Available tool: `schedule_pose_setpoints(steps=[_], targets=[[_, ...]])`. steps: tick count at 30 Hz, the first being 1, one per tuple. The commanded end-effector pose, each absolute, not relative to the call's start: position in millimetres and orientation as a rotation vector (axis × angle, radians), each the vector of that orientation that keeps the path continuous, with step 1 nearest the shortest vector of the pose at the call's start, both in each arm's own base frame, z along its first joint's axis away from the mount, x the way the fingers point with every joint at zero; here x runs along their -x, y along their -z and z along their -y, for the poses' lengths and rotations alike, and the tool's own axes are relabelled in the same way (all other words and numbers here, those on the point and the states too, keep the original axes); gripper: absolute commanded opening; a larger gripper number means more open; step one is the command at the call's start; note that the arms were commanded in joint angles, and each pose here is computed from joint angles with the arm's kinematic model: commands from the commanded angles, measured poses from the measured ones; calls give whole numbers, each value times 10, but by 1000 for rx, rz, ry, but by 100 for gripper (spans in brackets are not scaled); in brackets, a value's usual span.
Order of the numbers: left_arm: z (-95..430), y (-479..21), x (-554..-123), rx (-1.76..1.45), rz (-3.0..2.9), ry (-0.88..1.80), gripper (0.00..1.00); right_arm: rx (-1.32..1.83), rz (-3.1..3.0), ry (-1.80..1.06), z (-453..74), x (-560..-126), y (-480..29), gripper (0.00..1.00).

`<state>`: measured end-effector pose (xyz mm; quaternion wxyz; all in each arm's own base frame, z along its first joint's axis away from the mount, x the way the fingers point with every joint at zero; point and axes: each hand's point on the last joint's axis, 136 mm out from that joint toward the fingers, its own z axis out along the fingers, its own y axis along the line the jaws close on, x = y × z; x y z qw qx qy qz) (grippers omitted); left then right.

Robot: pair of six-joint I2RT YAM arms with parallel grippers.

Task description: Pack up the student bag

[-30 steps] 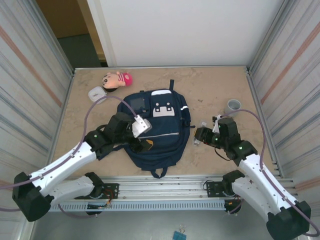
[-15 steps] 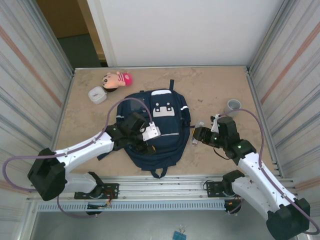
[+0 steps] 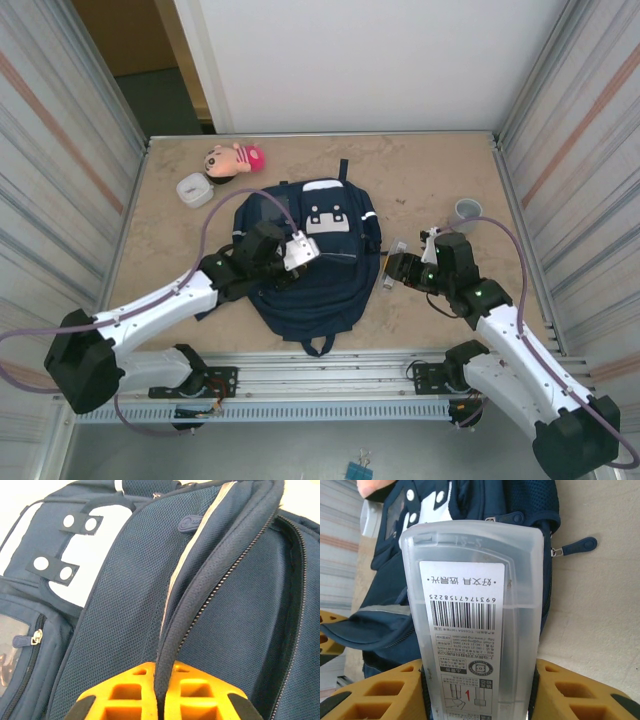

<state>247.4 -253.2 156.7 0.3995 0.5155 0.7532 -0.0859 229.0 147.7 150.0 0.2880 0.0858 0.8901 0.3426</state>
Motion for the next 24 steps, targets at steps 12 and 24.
schedule_pose_setpoints(steps=[12, 24], targets=[[3077, -2235, -2179, -1019, -1923, 511, 0, -331, -2377, -1086, -1296, -2602, -1730, 34], [3065, -2608, -2477, -724, -1983, 516, 0, -467, -2434, -1261, -1379, -2287, -1847, 34]])
